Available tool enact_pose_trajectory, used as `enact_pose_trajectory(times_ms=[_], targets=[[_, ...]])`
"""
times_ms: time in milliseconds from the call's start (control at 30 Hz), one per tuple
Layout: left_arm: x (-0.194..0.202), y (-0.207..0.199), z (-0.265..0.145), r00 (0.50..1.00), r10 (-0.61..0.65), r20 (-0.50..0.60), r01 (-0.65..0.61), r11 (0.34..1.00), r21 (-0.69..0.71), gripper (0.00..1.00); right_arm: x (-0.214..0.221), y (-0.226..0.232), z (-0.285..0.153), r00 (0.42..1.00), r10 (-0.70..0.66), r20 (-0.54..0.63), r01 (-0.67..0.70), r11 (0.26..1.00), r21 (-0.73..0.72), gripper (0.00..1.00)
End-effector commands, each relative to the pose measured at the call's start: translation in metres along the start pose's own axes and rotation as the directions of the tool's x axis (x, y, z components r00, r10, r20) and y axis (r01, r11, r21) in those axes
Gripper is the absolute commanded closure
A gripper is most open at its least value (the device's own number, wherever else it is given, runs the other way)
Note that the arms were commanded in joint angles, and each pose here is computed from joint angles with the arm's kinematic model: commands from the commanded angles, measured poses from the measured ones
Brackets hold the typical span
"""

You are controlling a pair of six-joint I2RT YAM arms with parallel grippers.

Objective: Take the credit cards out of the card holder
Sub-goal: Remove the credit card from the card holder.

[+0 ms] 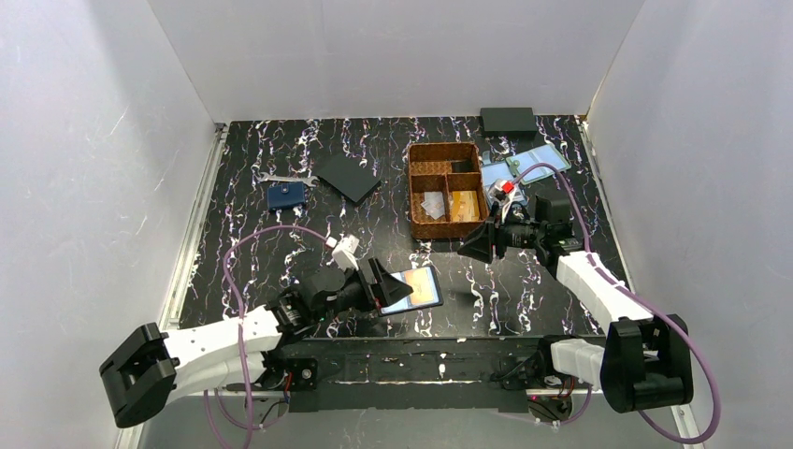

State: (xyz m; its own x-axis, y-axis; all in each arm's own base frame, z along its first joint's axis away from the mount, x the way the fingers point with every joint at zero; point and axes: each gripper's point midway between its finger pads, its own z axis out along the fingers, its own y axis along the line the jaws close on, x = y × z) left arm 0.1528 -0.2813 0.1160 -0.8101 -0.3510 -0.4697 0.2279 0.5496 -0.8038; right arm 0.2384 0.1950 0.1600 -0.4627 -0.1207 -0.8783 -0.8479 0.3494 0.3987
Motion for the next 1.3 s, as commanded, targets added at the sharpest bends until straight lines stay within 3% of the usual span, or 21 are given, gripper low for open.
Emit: enact_pose_trajectory(times_ms=[0,300,800,967,1267], targets=[[-0.013,-0.013,0.007,1.0,0.006,0.025,-0.006,1.0,0.01,0.05,-0.007,0.004,0.001,1.0,0.0,0.014,0.0,1.0,-0.029,0.44],[-0.019,-0.022,0.015,1.0,-0.013,0.014,0.013,1.0,0.01,0.05,-0.001,0.006,0.01,0.993,0.115,0.028,-0.114,0.993,-0.03,0.47],[-0.011,-0.007,0.031,0.996,-0.075,-0.049,0.072,0.996,-0.053,0.05,0.033,0.02,0.046,0.975,0.211,-0.064,-0.212,0.977,-0.005,0.49],[-0.008,-0.002,0.034,0.996,-0.055,-0.07,0.05,0.996,-0.071,0.08,0.043,0.019,0.054,0.962,0.26,-0.083,-0.26,0.965,0.013,0.51],[-0.004,0.008,0.036,0.995,-0.031,-0.095,0.021,0.994,-0.111,0.29,0.054,0.017,0.063,0.933,0.348,-0.089,-0.345,0.937,0.044,0.54]])
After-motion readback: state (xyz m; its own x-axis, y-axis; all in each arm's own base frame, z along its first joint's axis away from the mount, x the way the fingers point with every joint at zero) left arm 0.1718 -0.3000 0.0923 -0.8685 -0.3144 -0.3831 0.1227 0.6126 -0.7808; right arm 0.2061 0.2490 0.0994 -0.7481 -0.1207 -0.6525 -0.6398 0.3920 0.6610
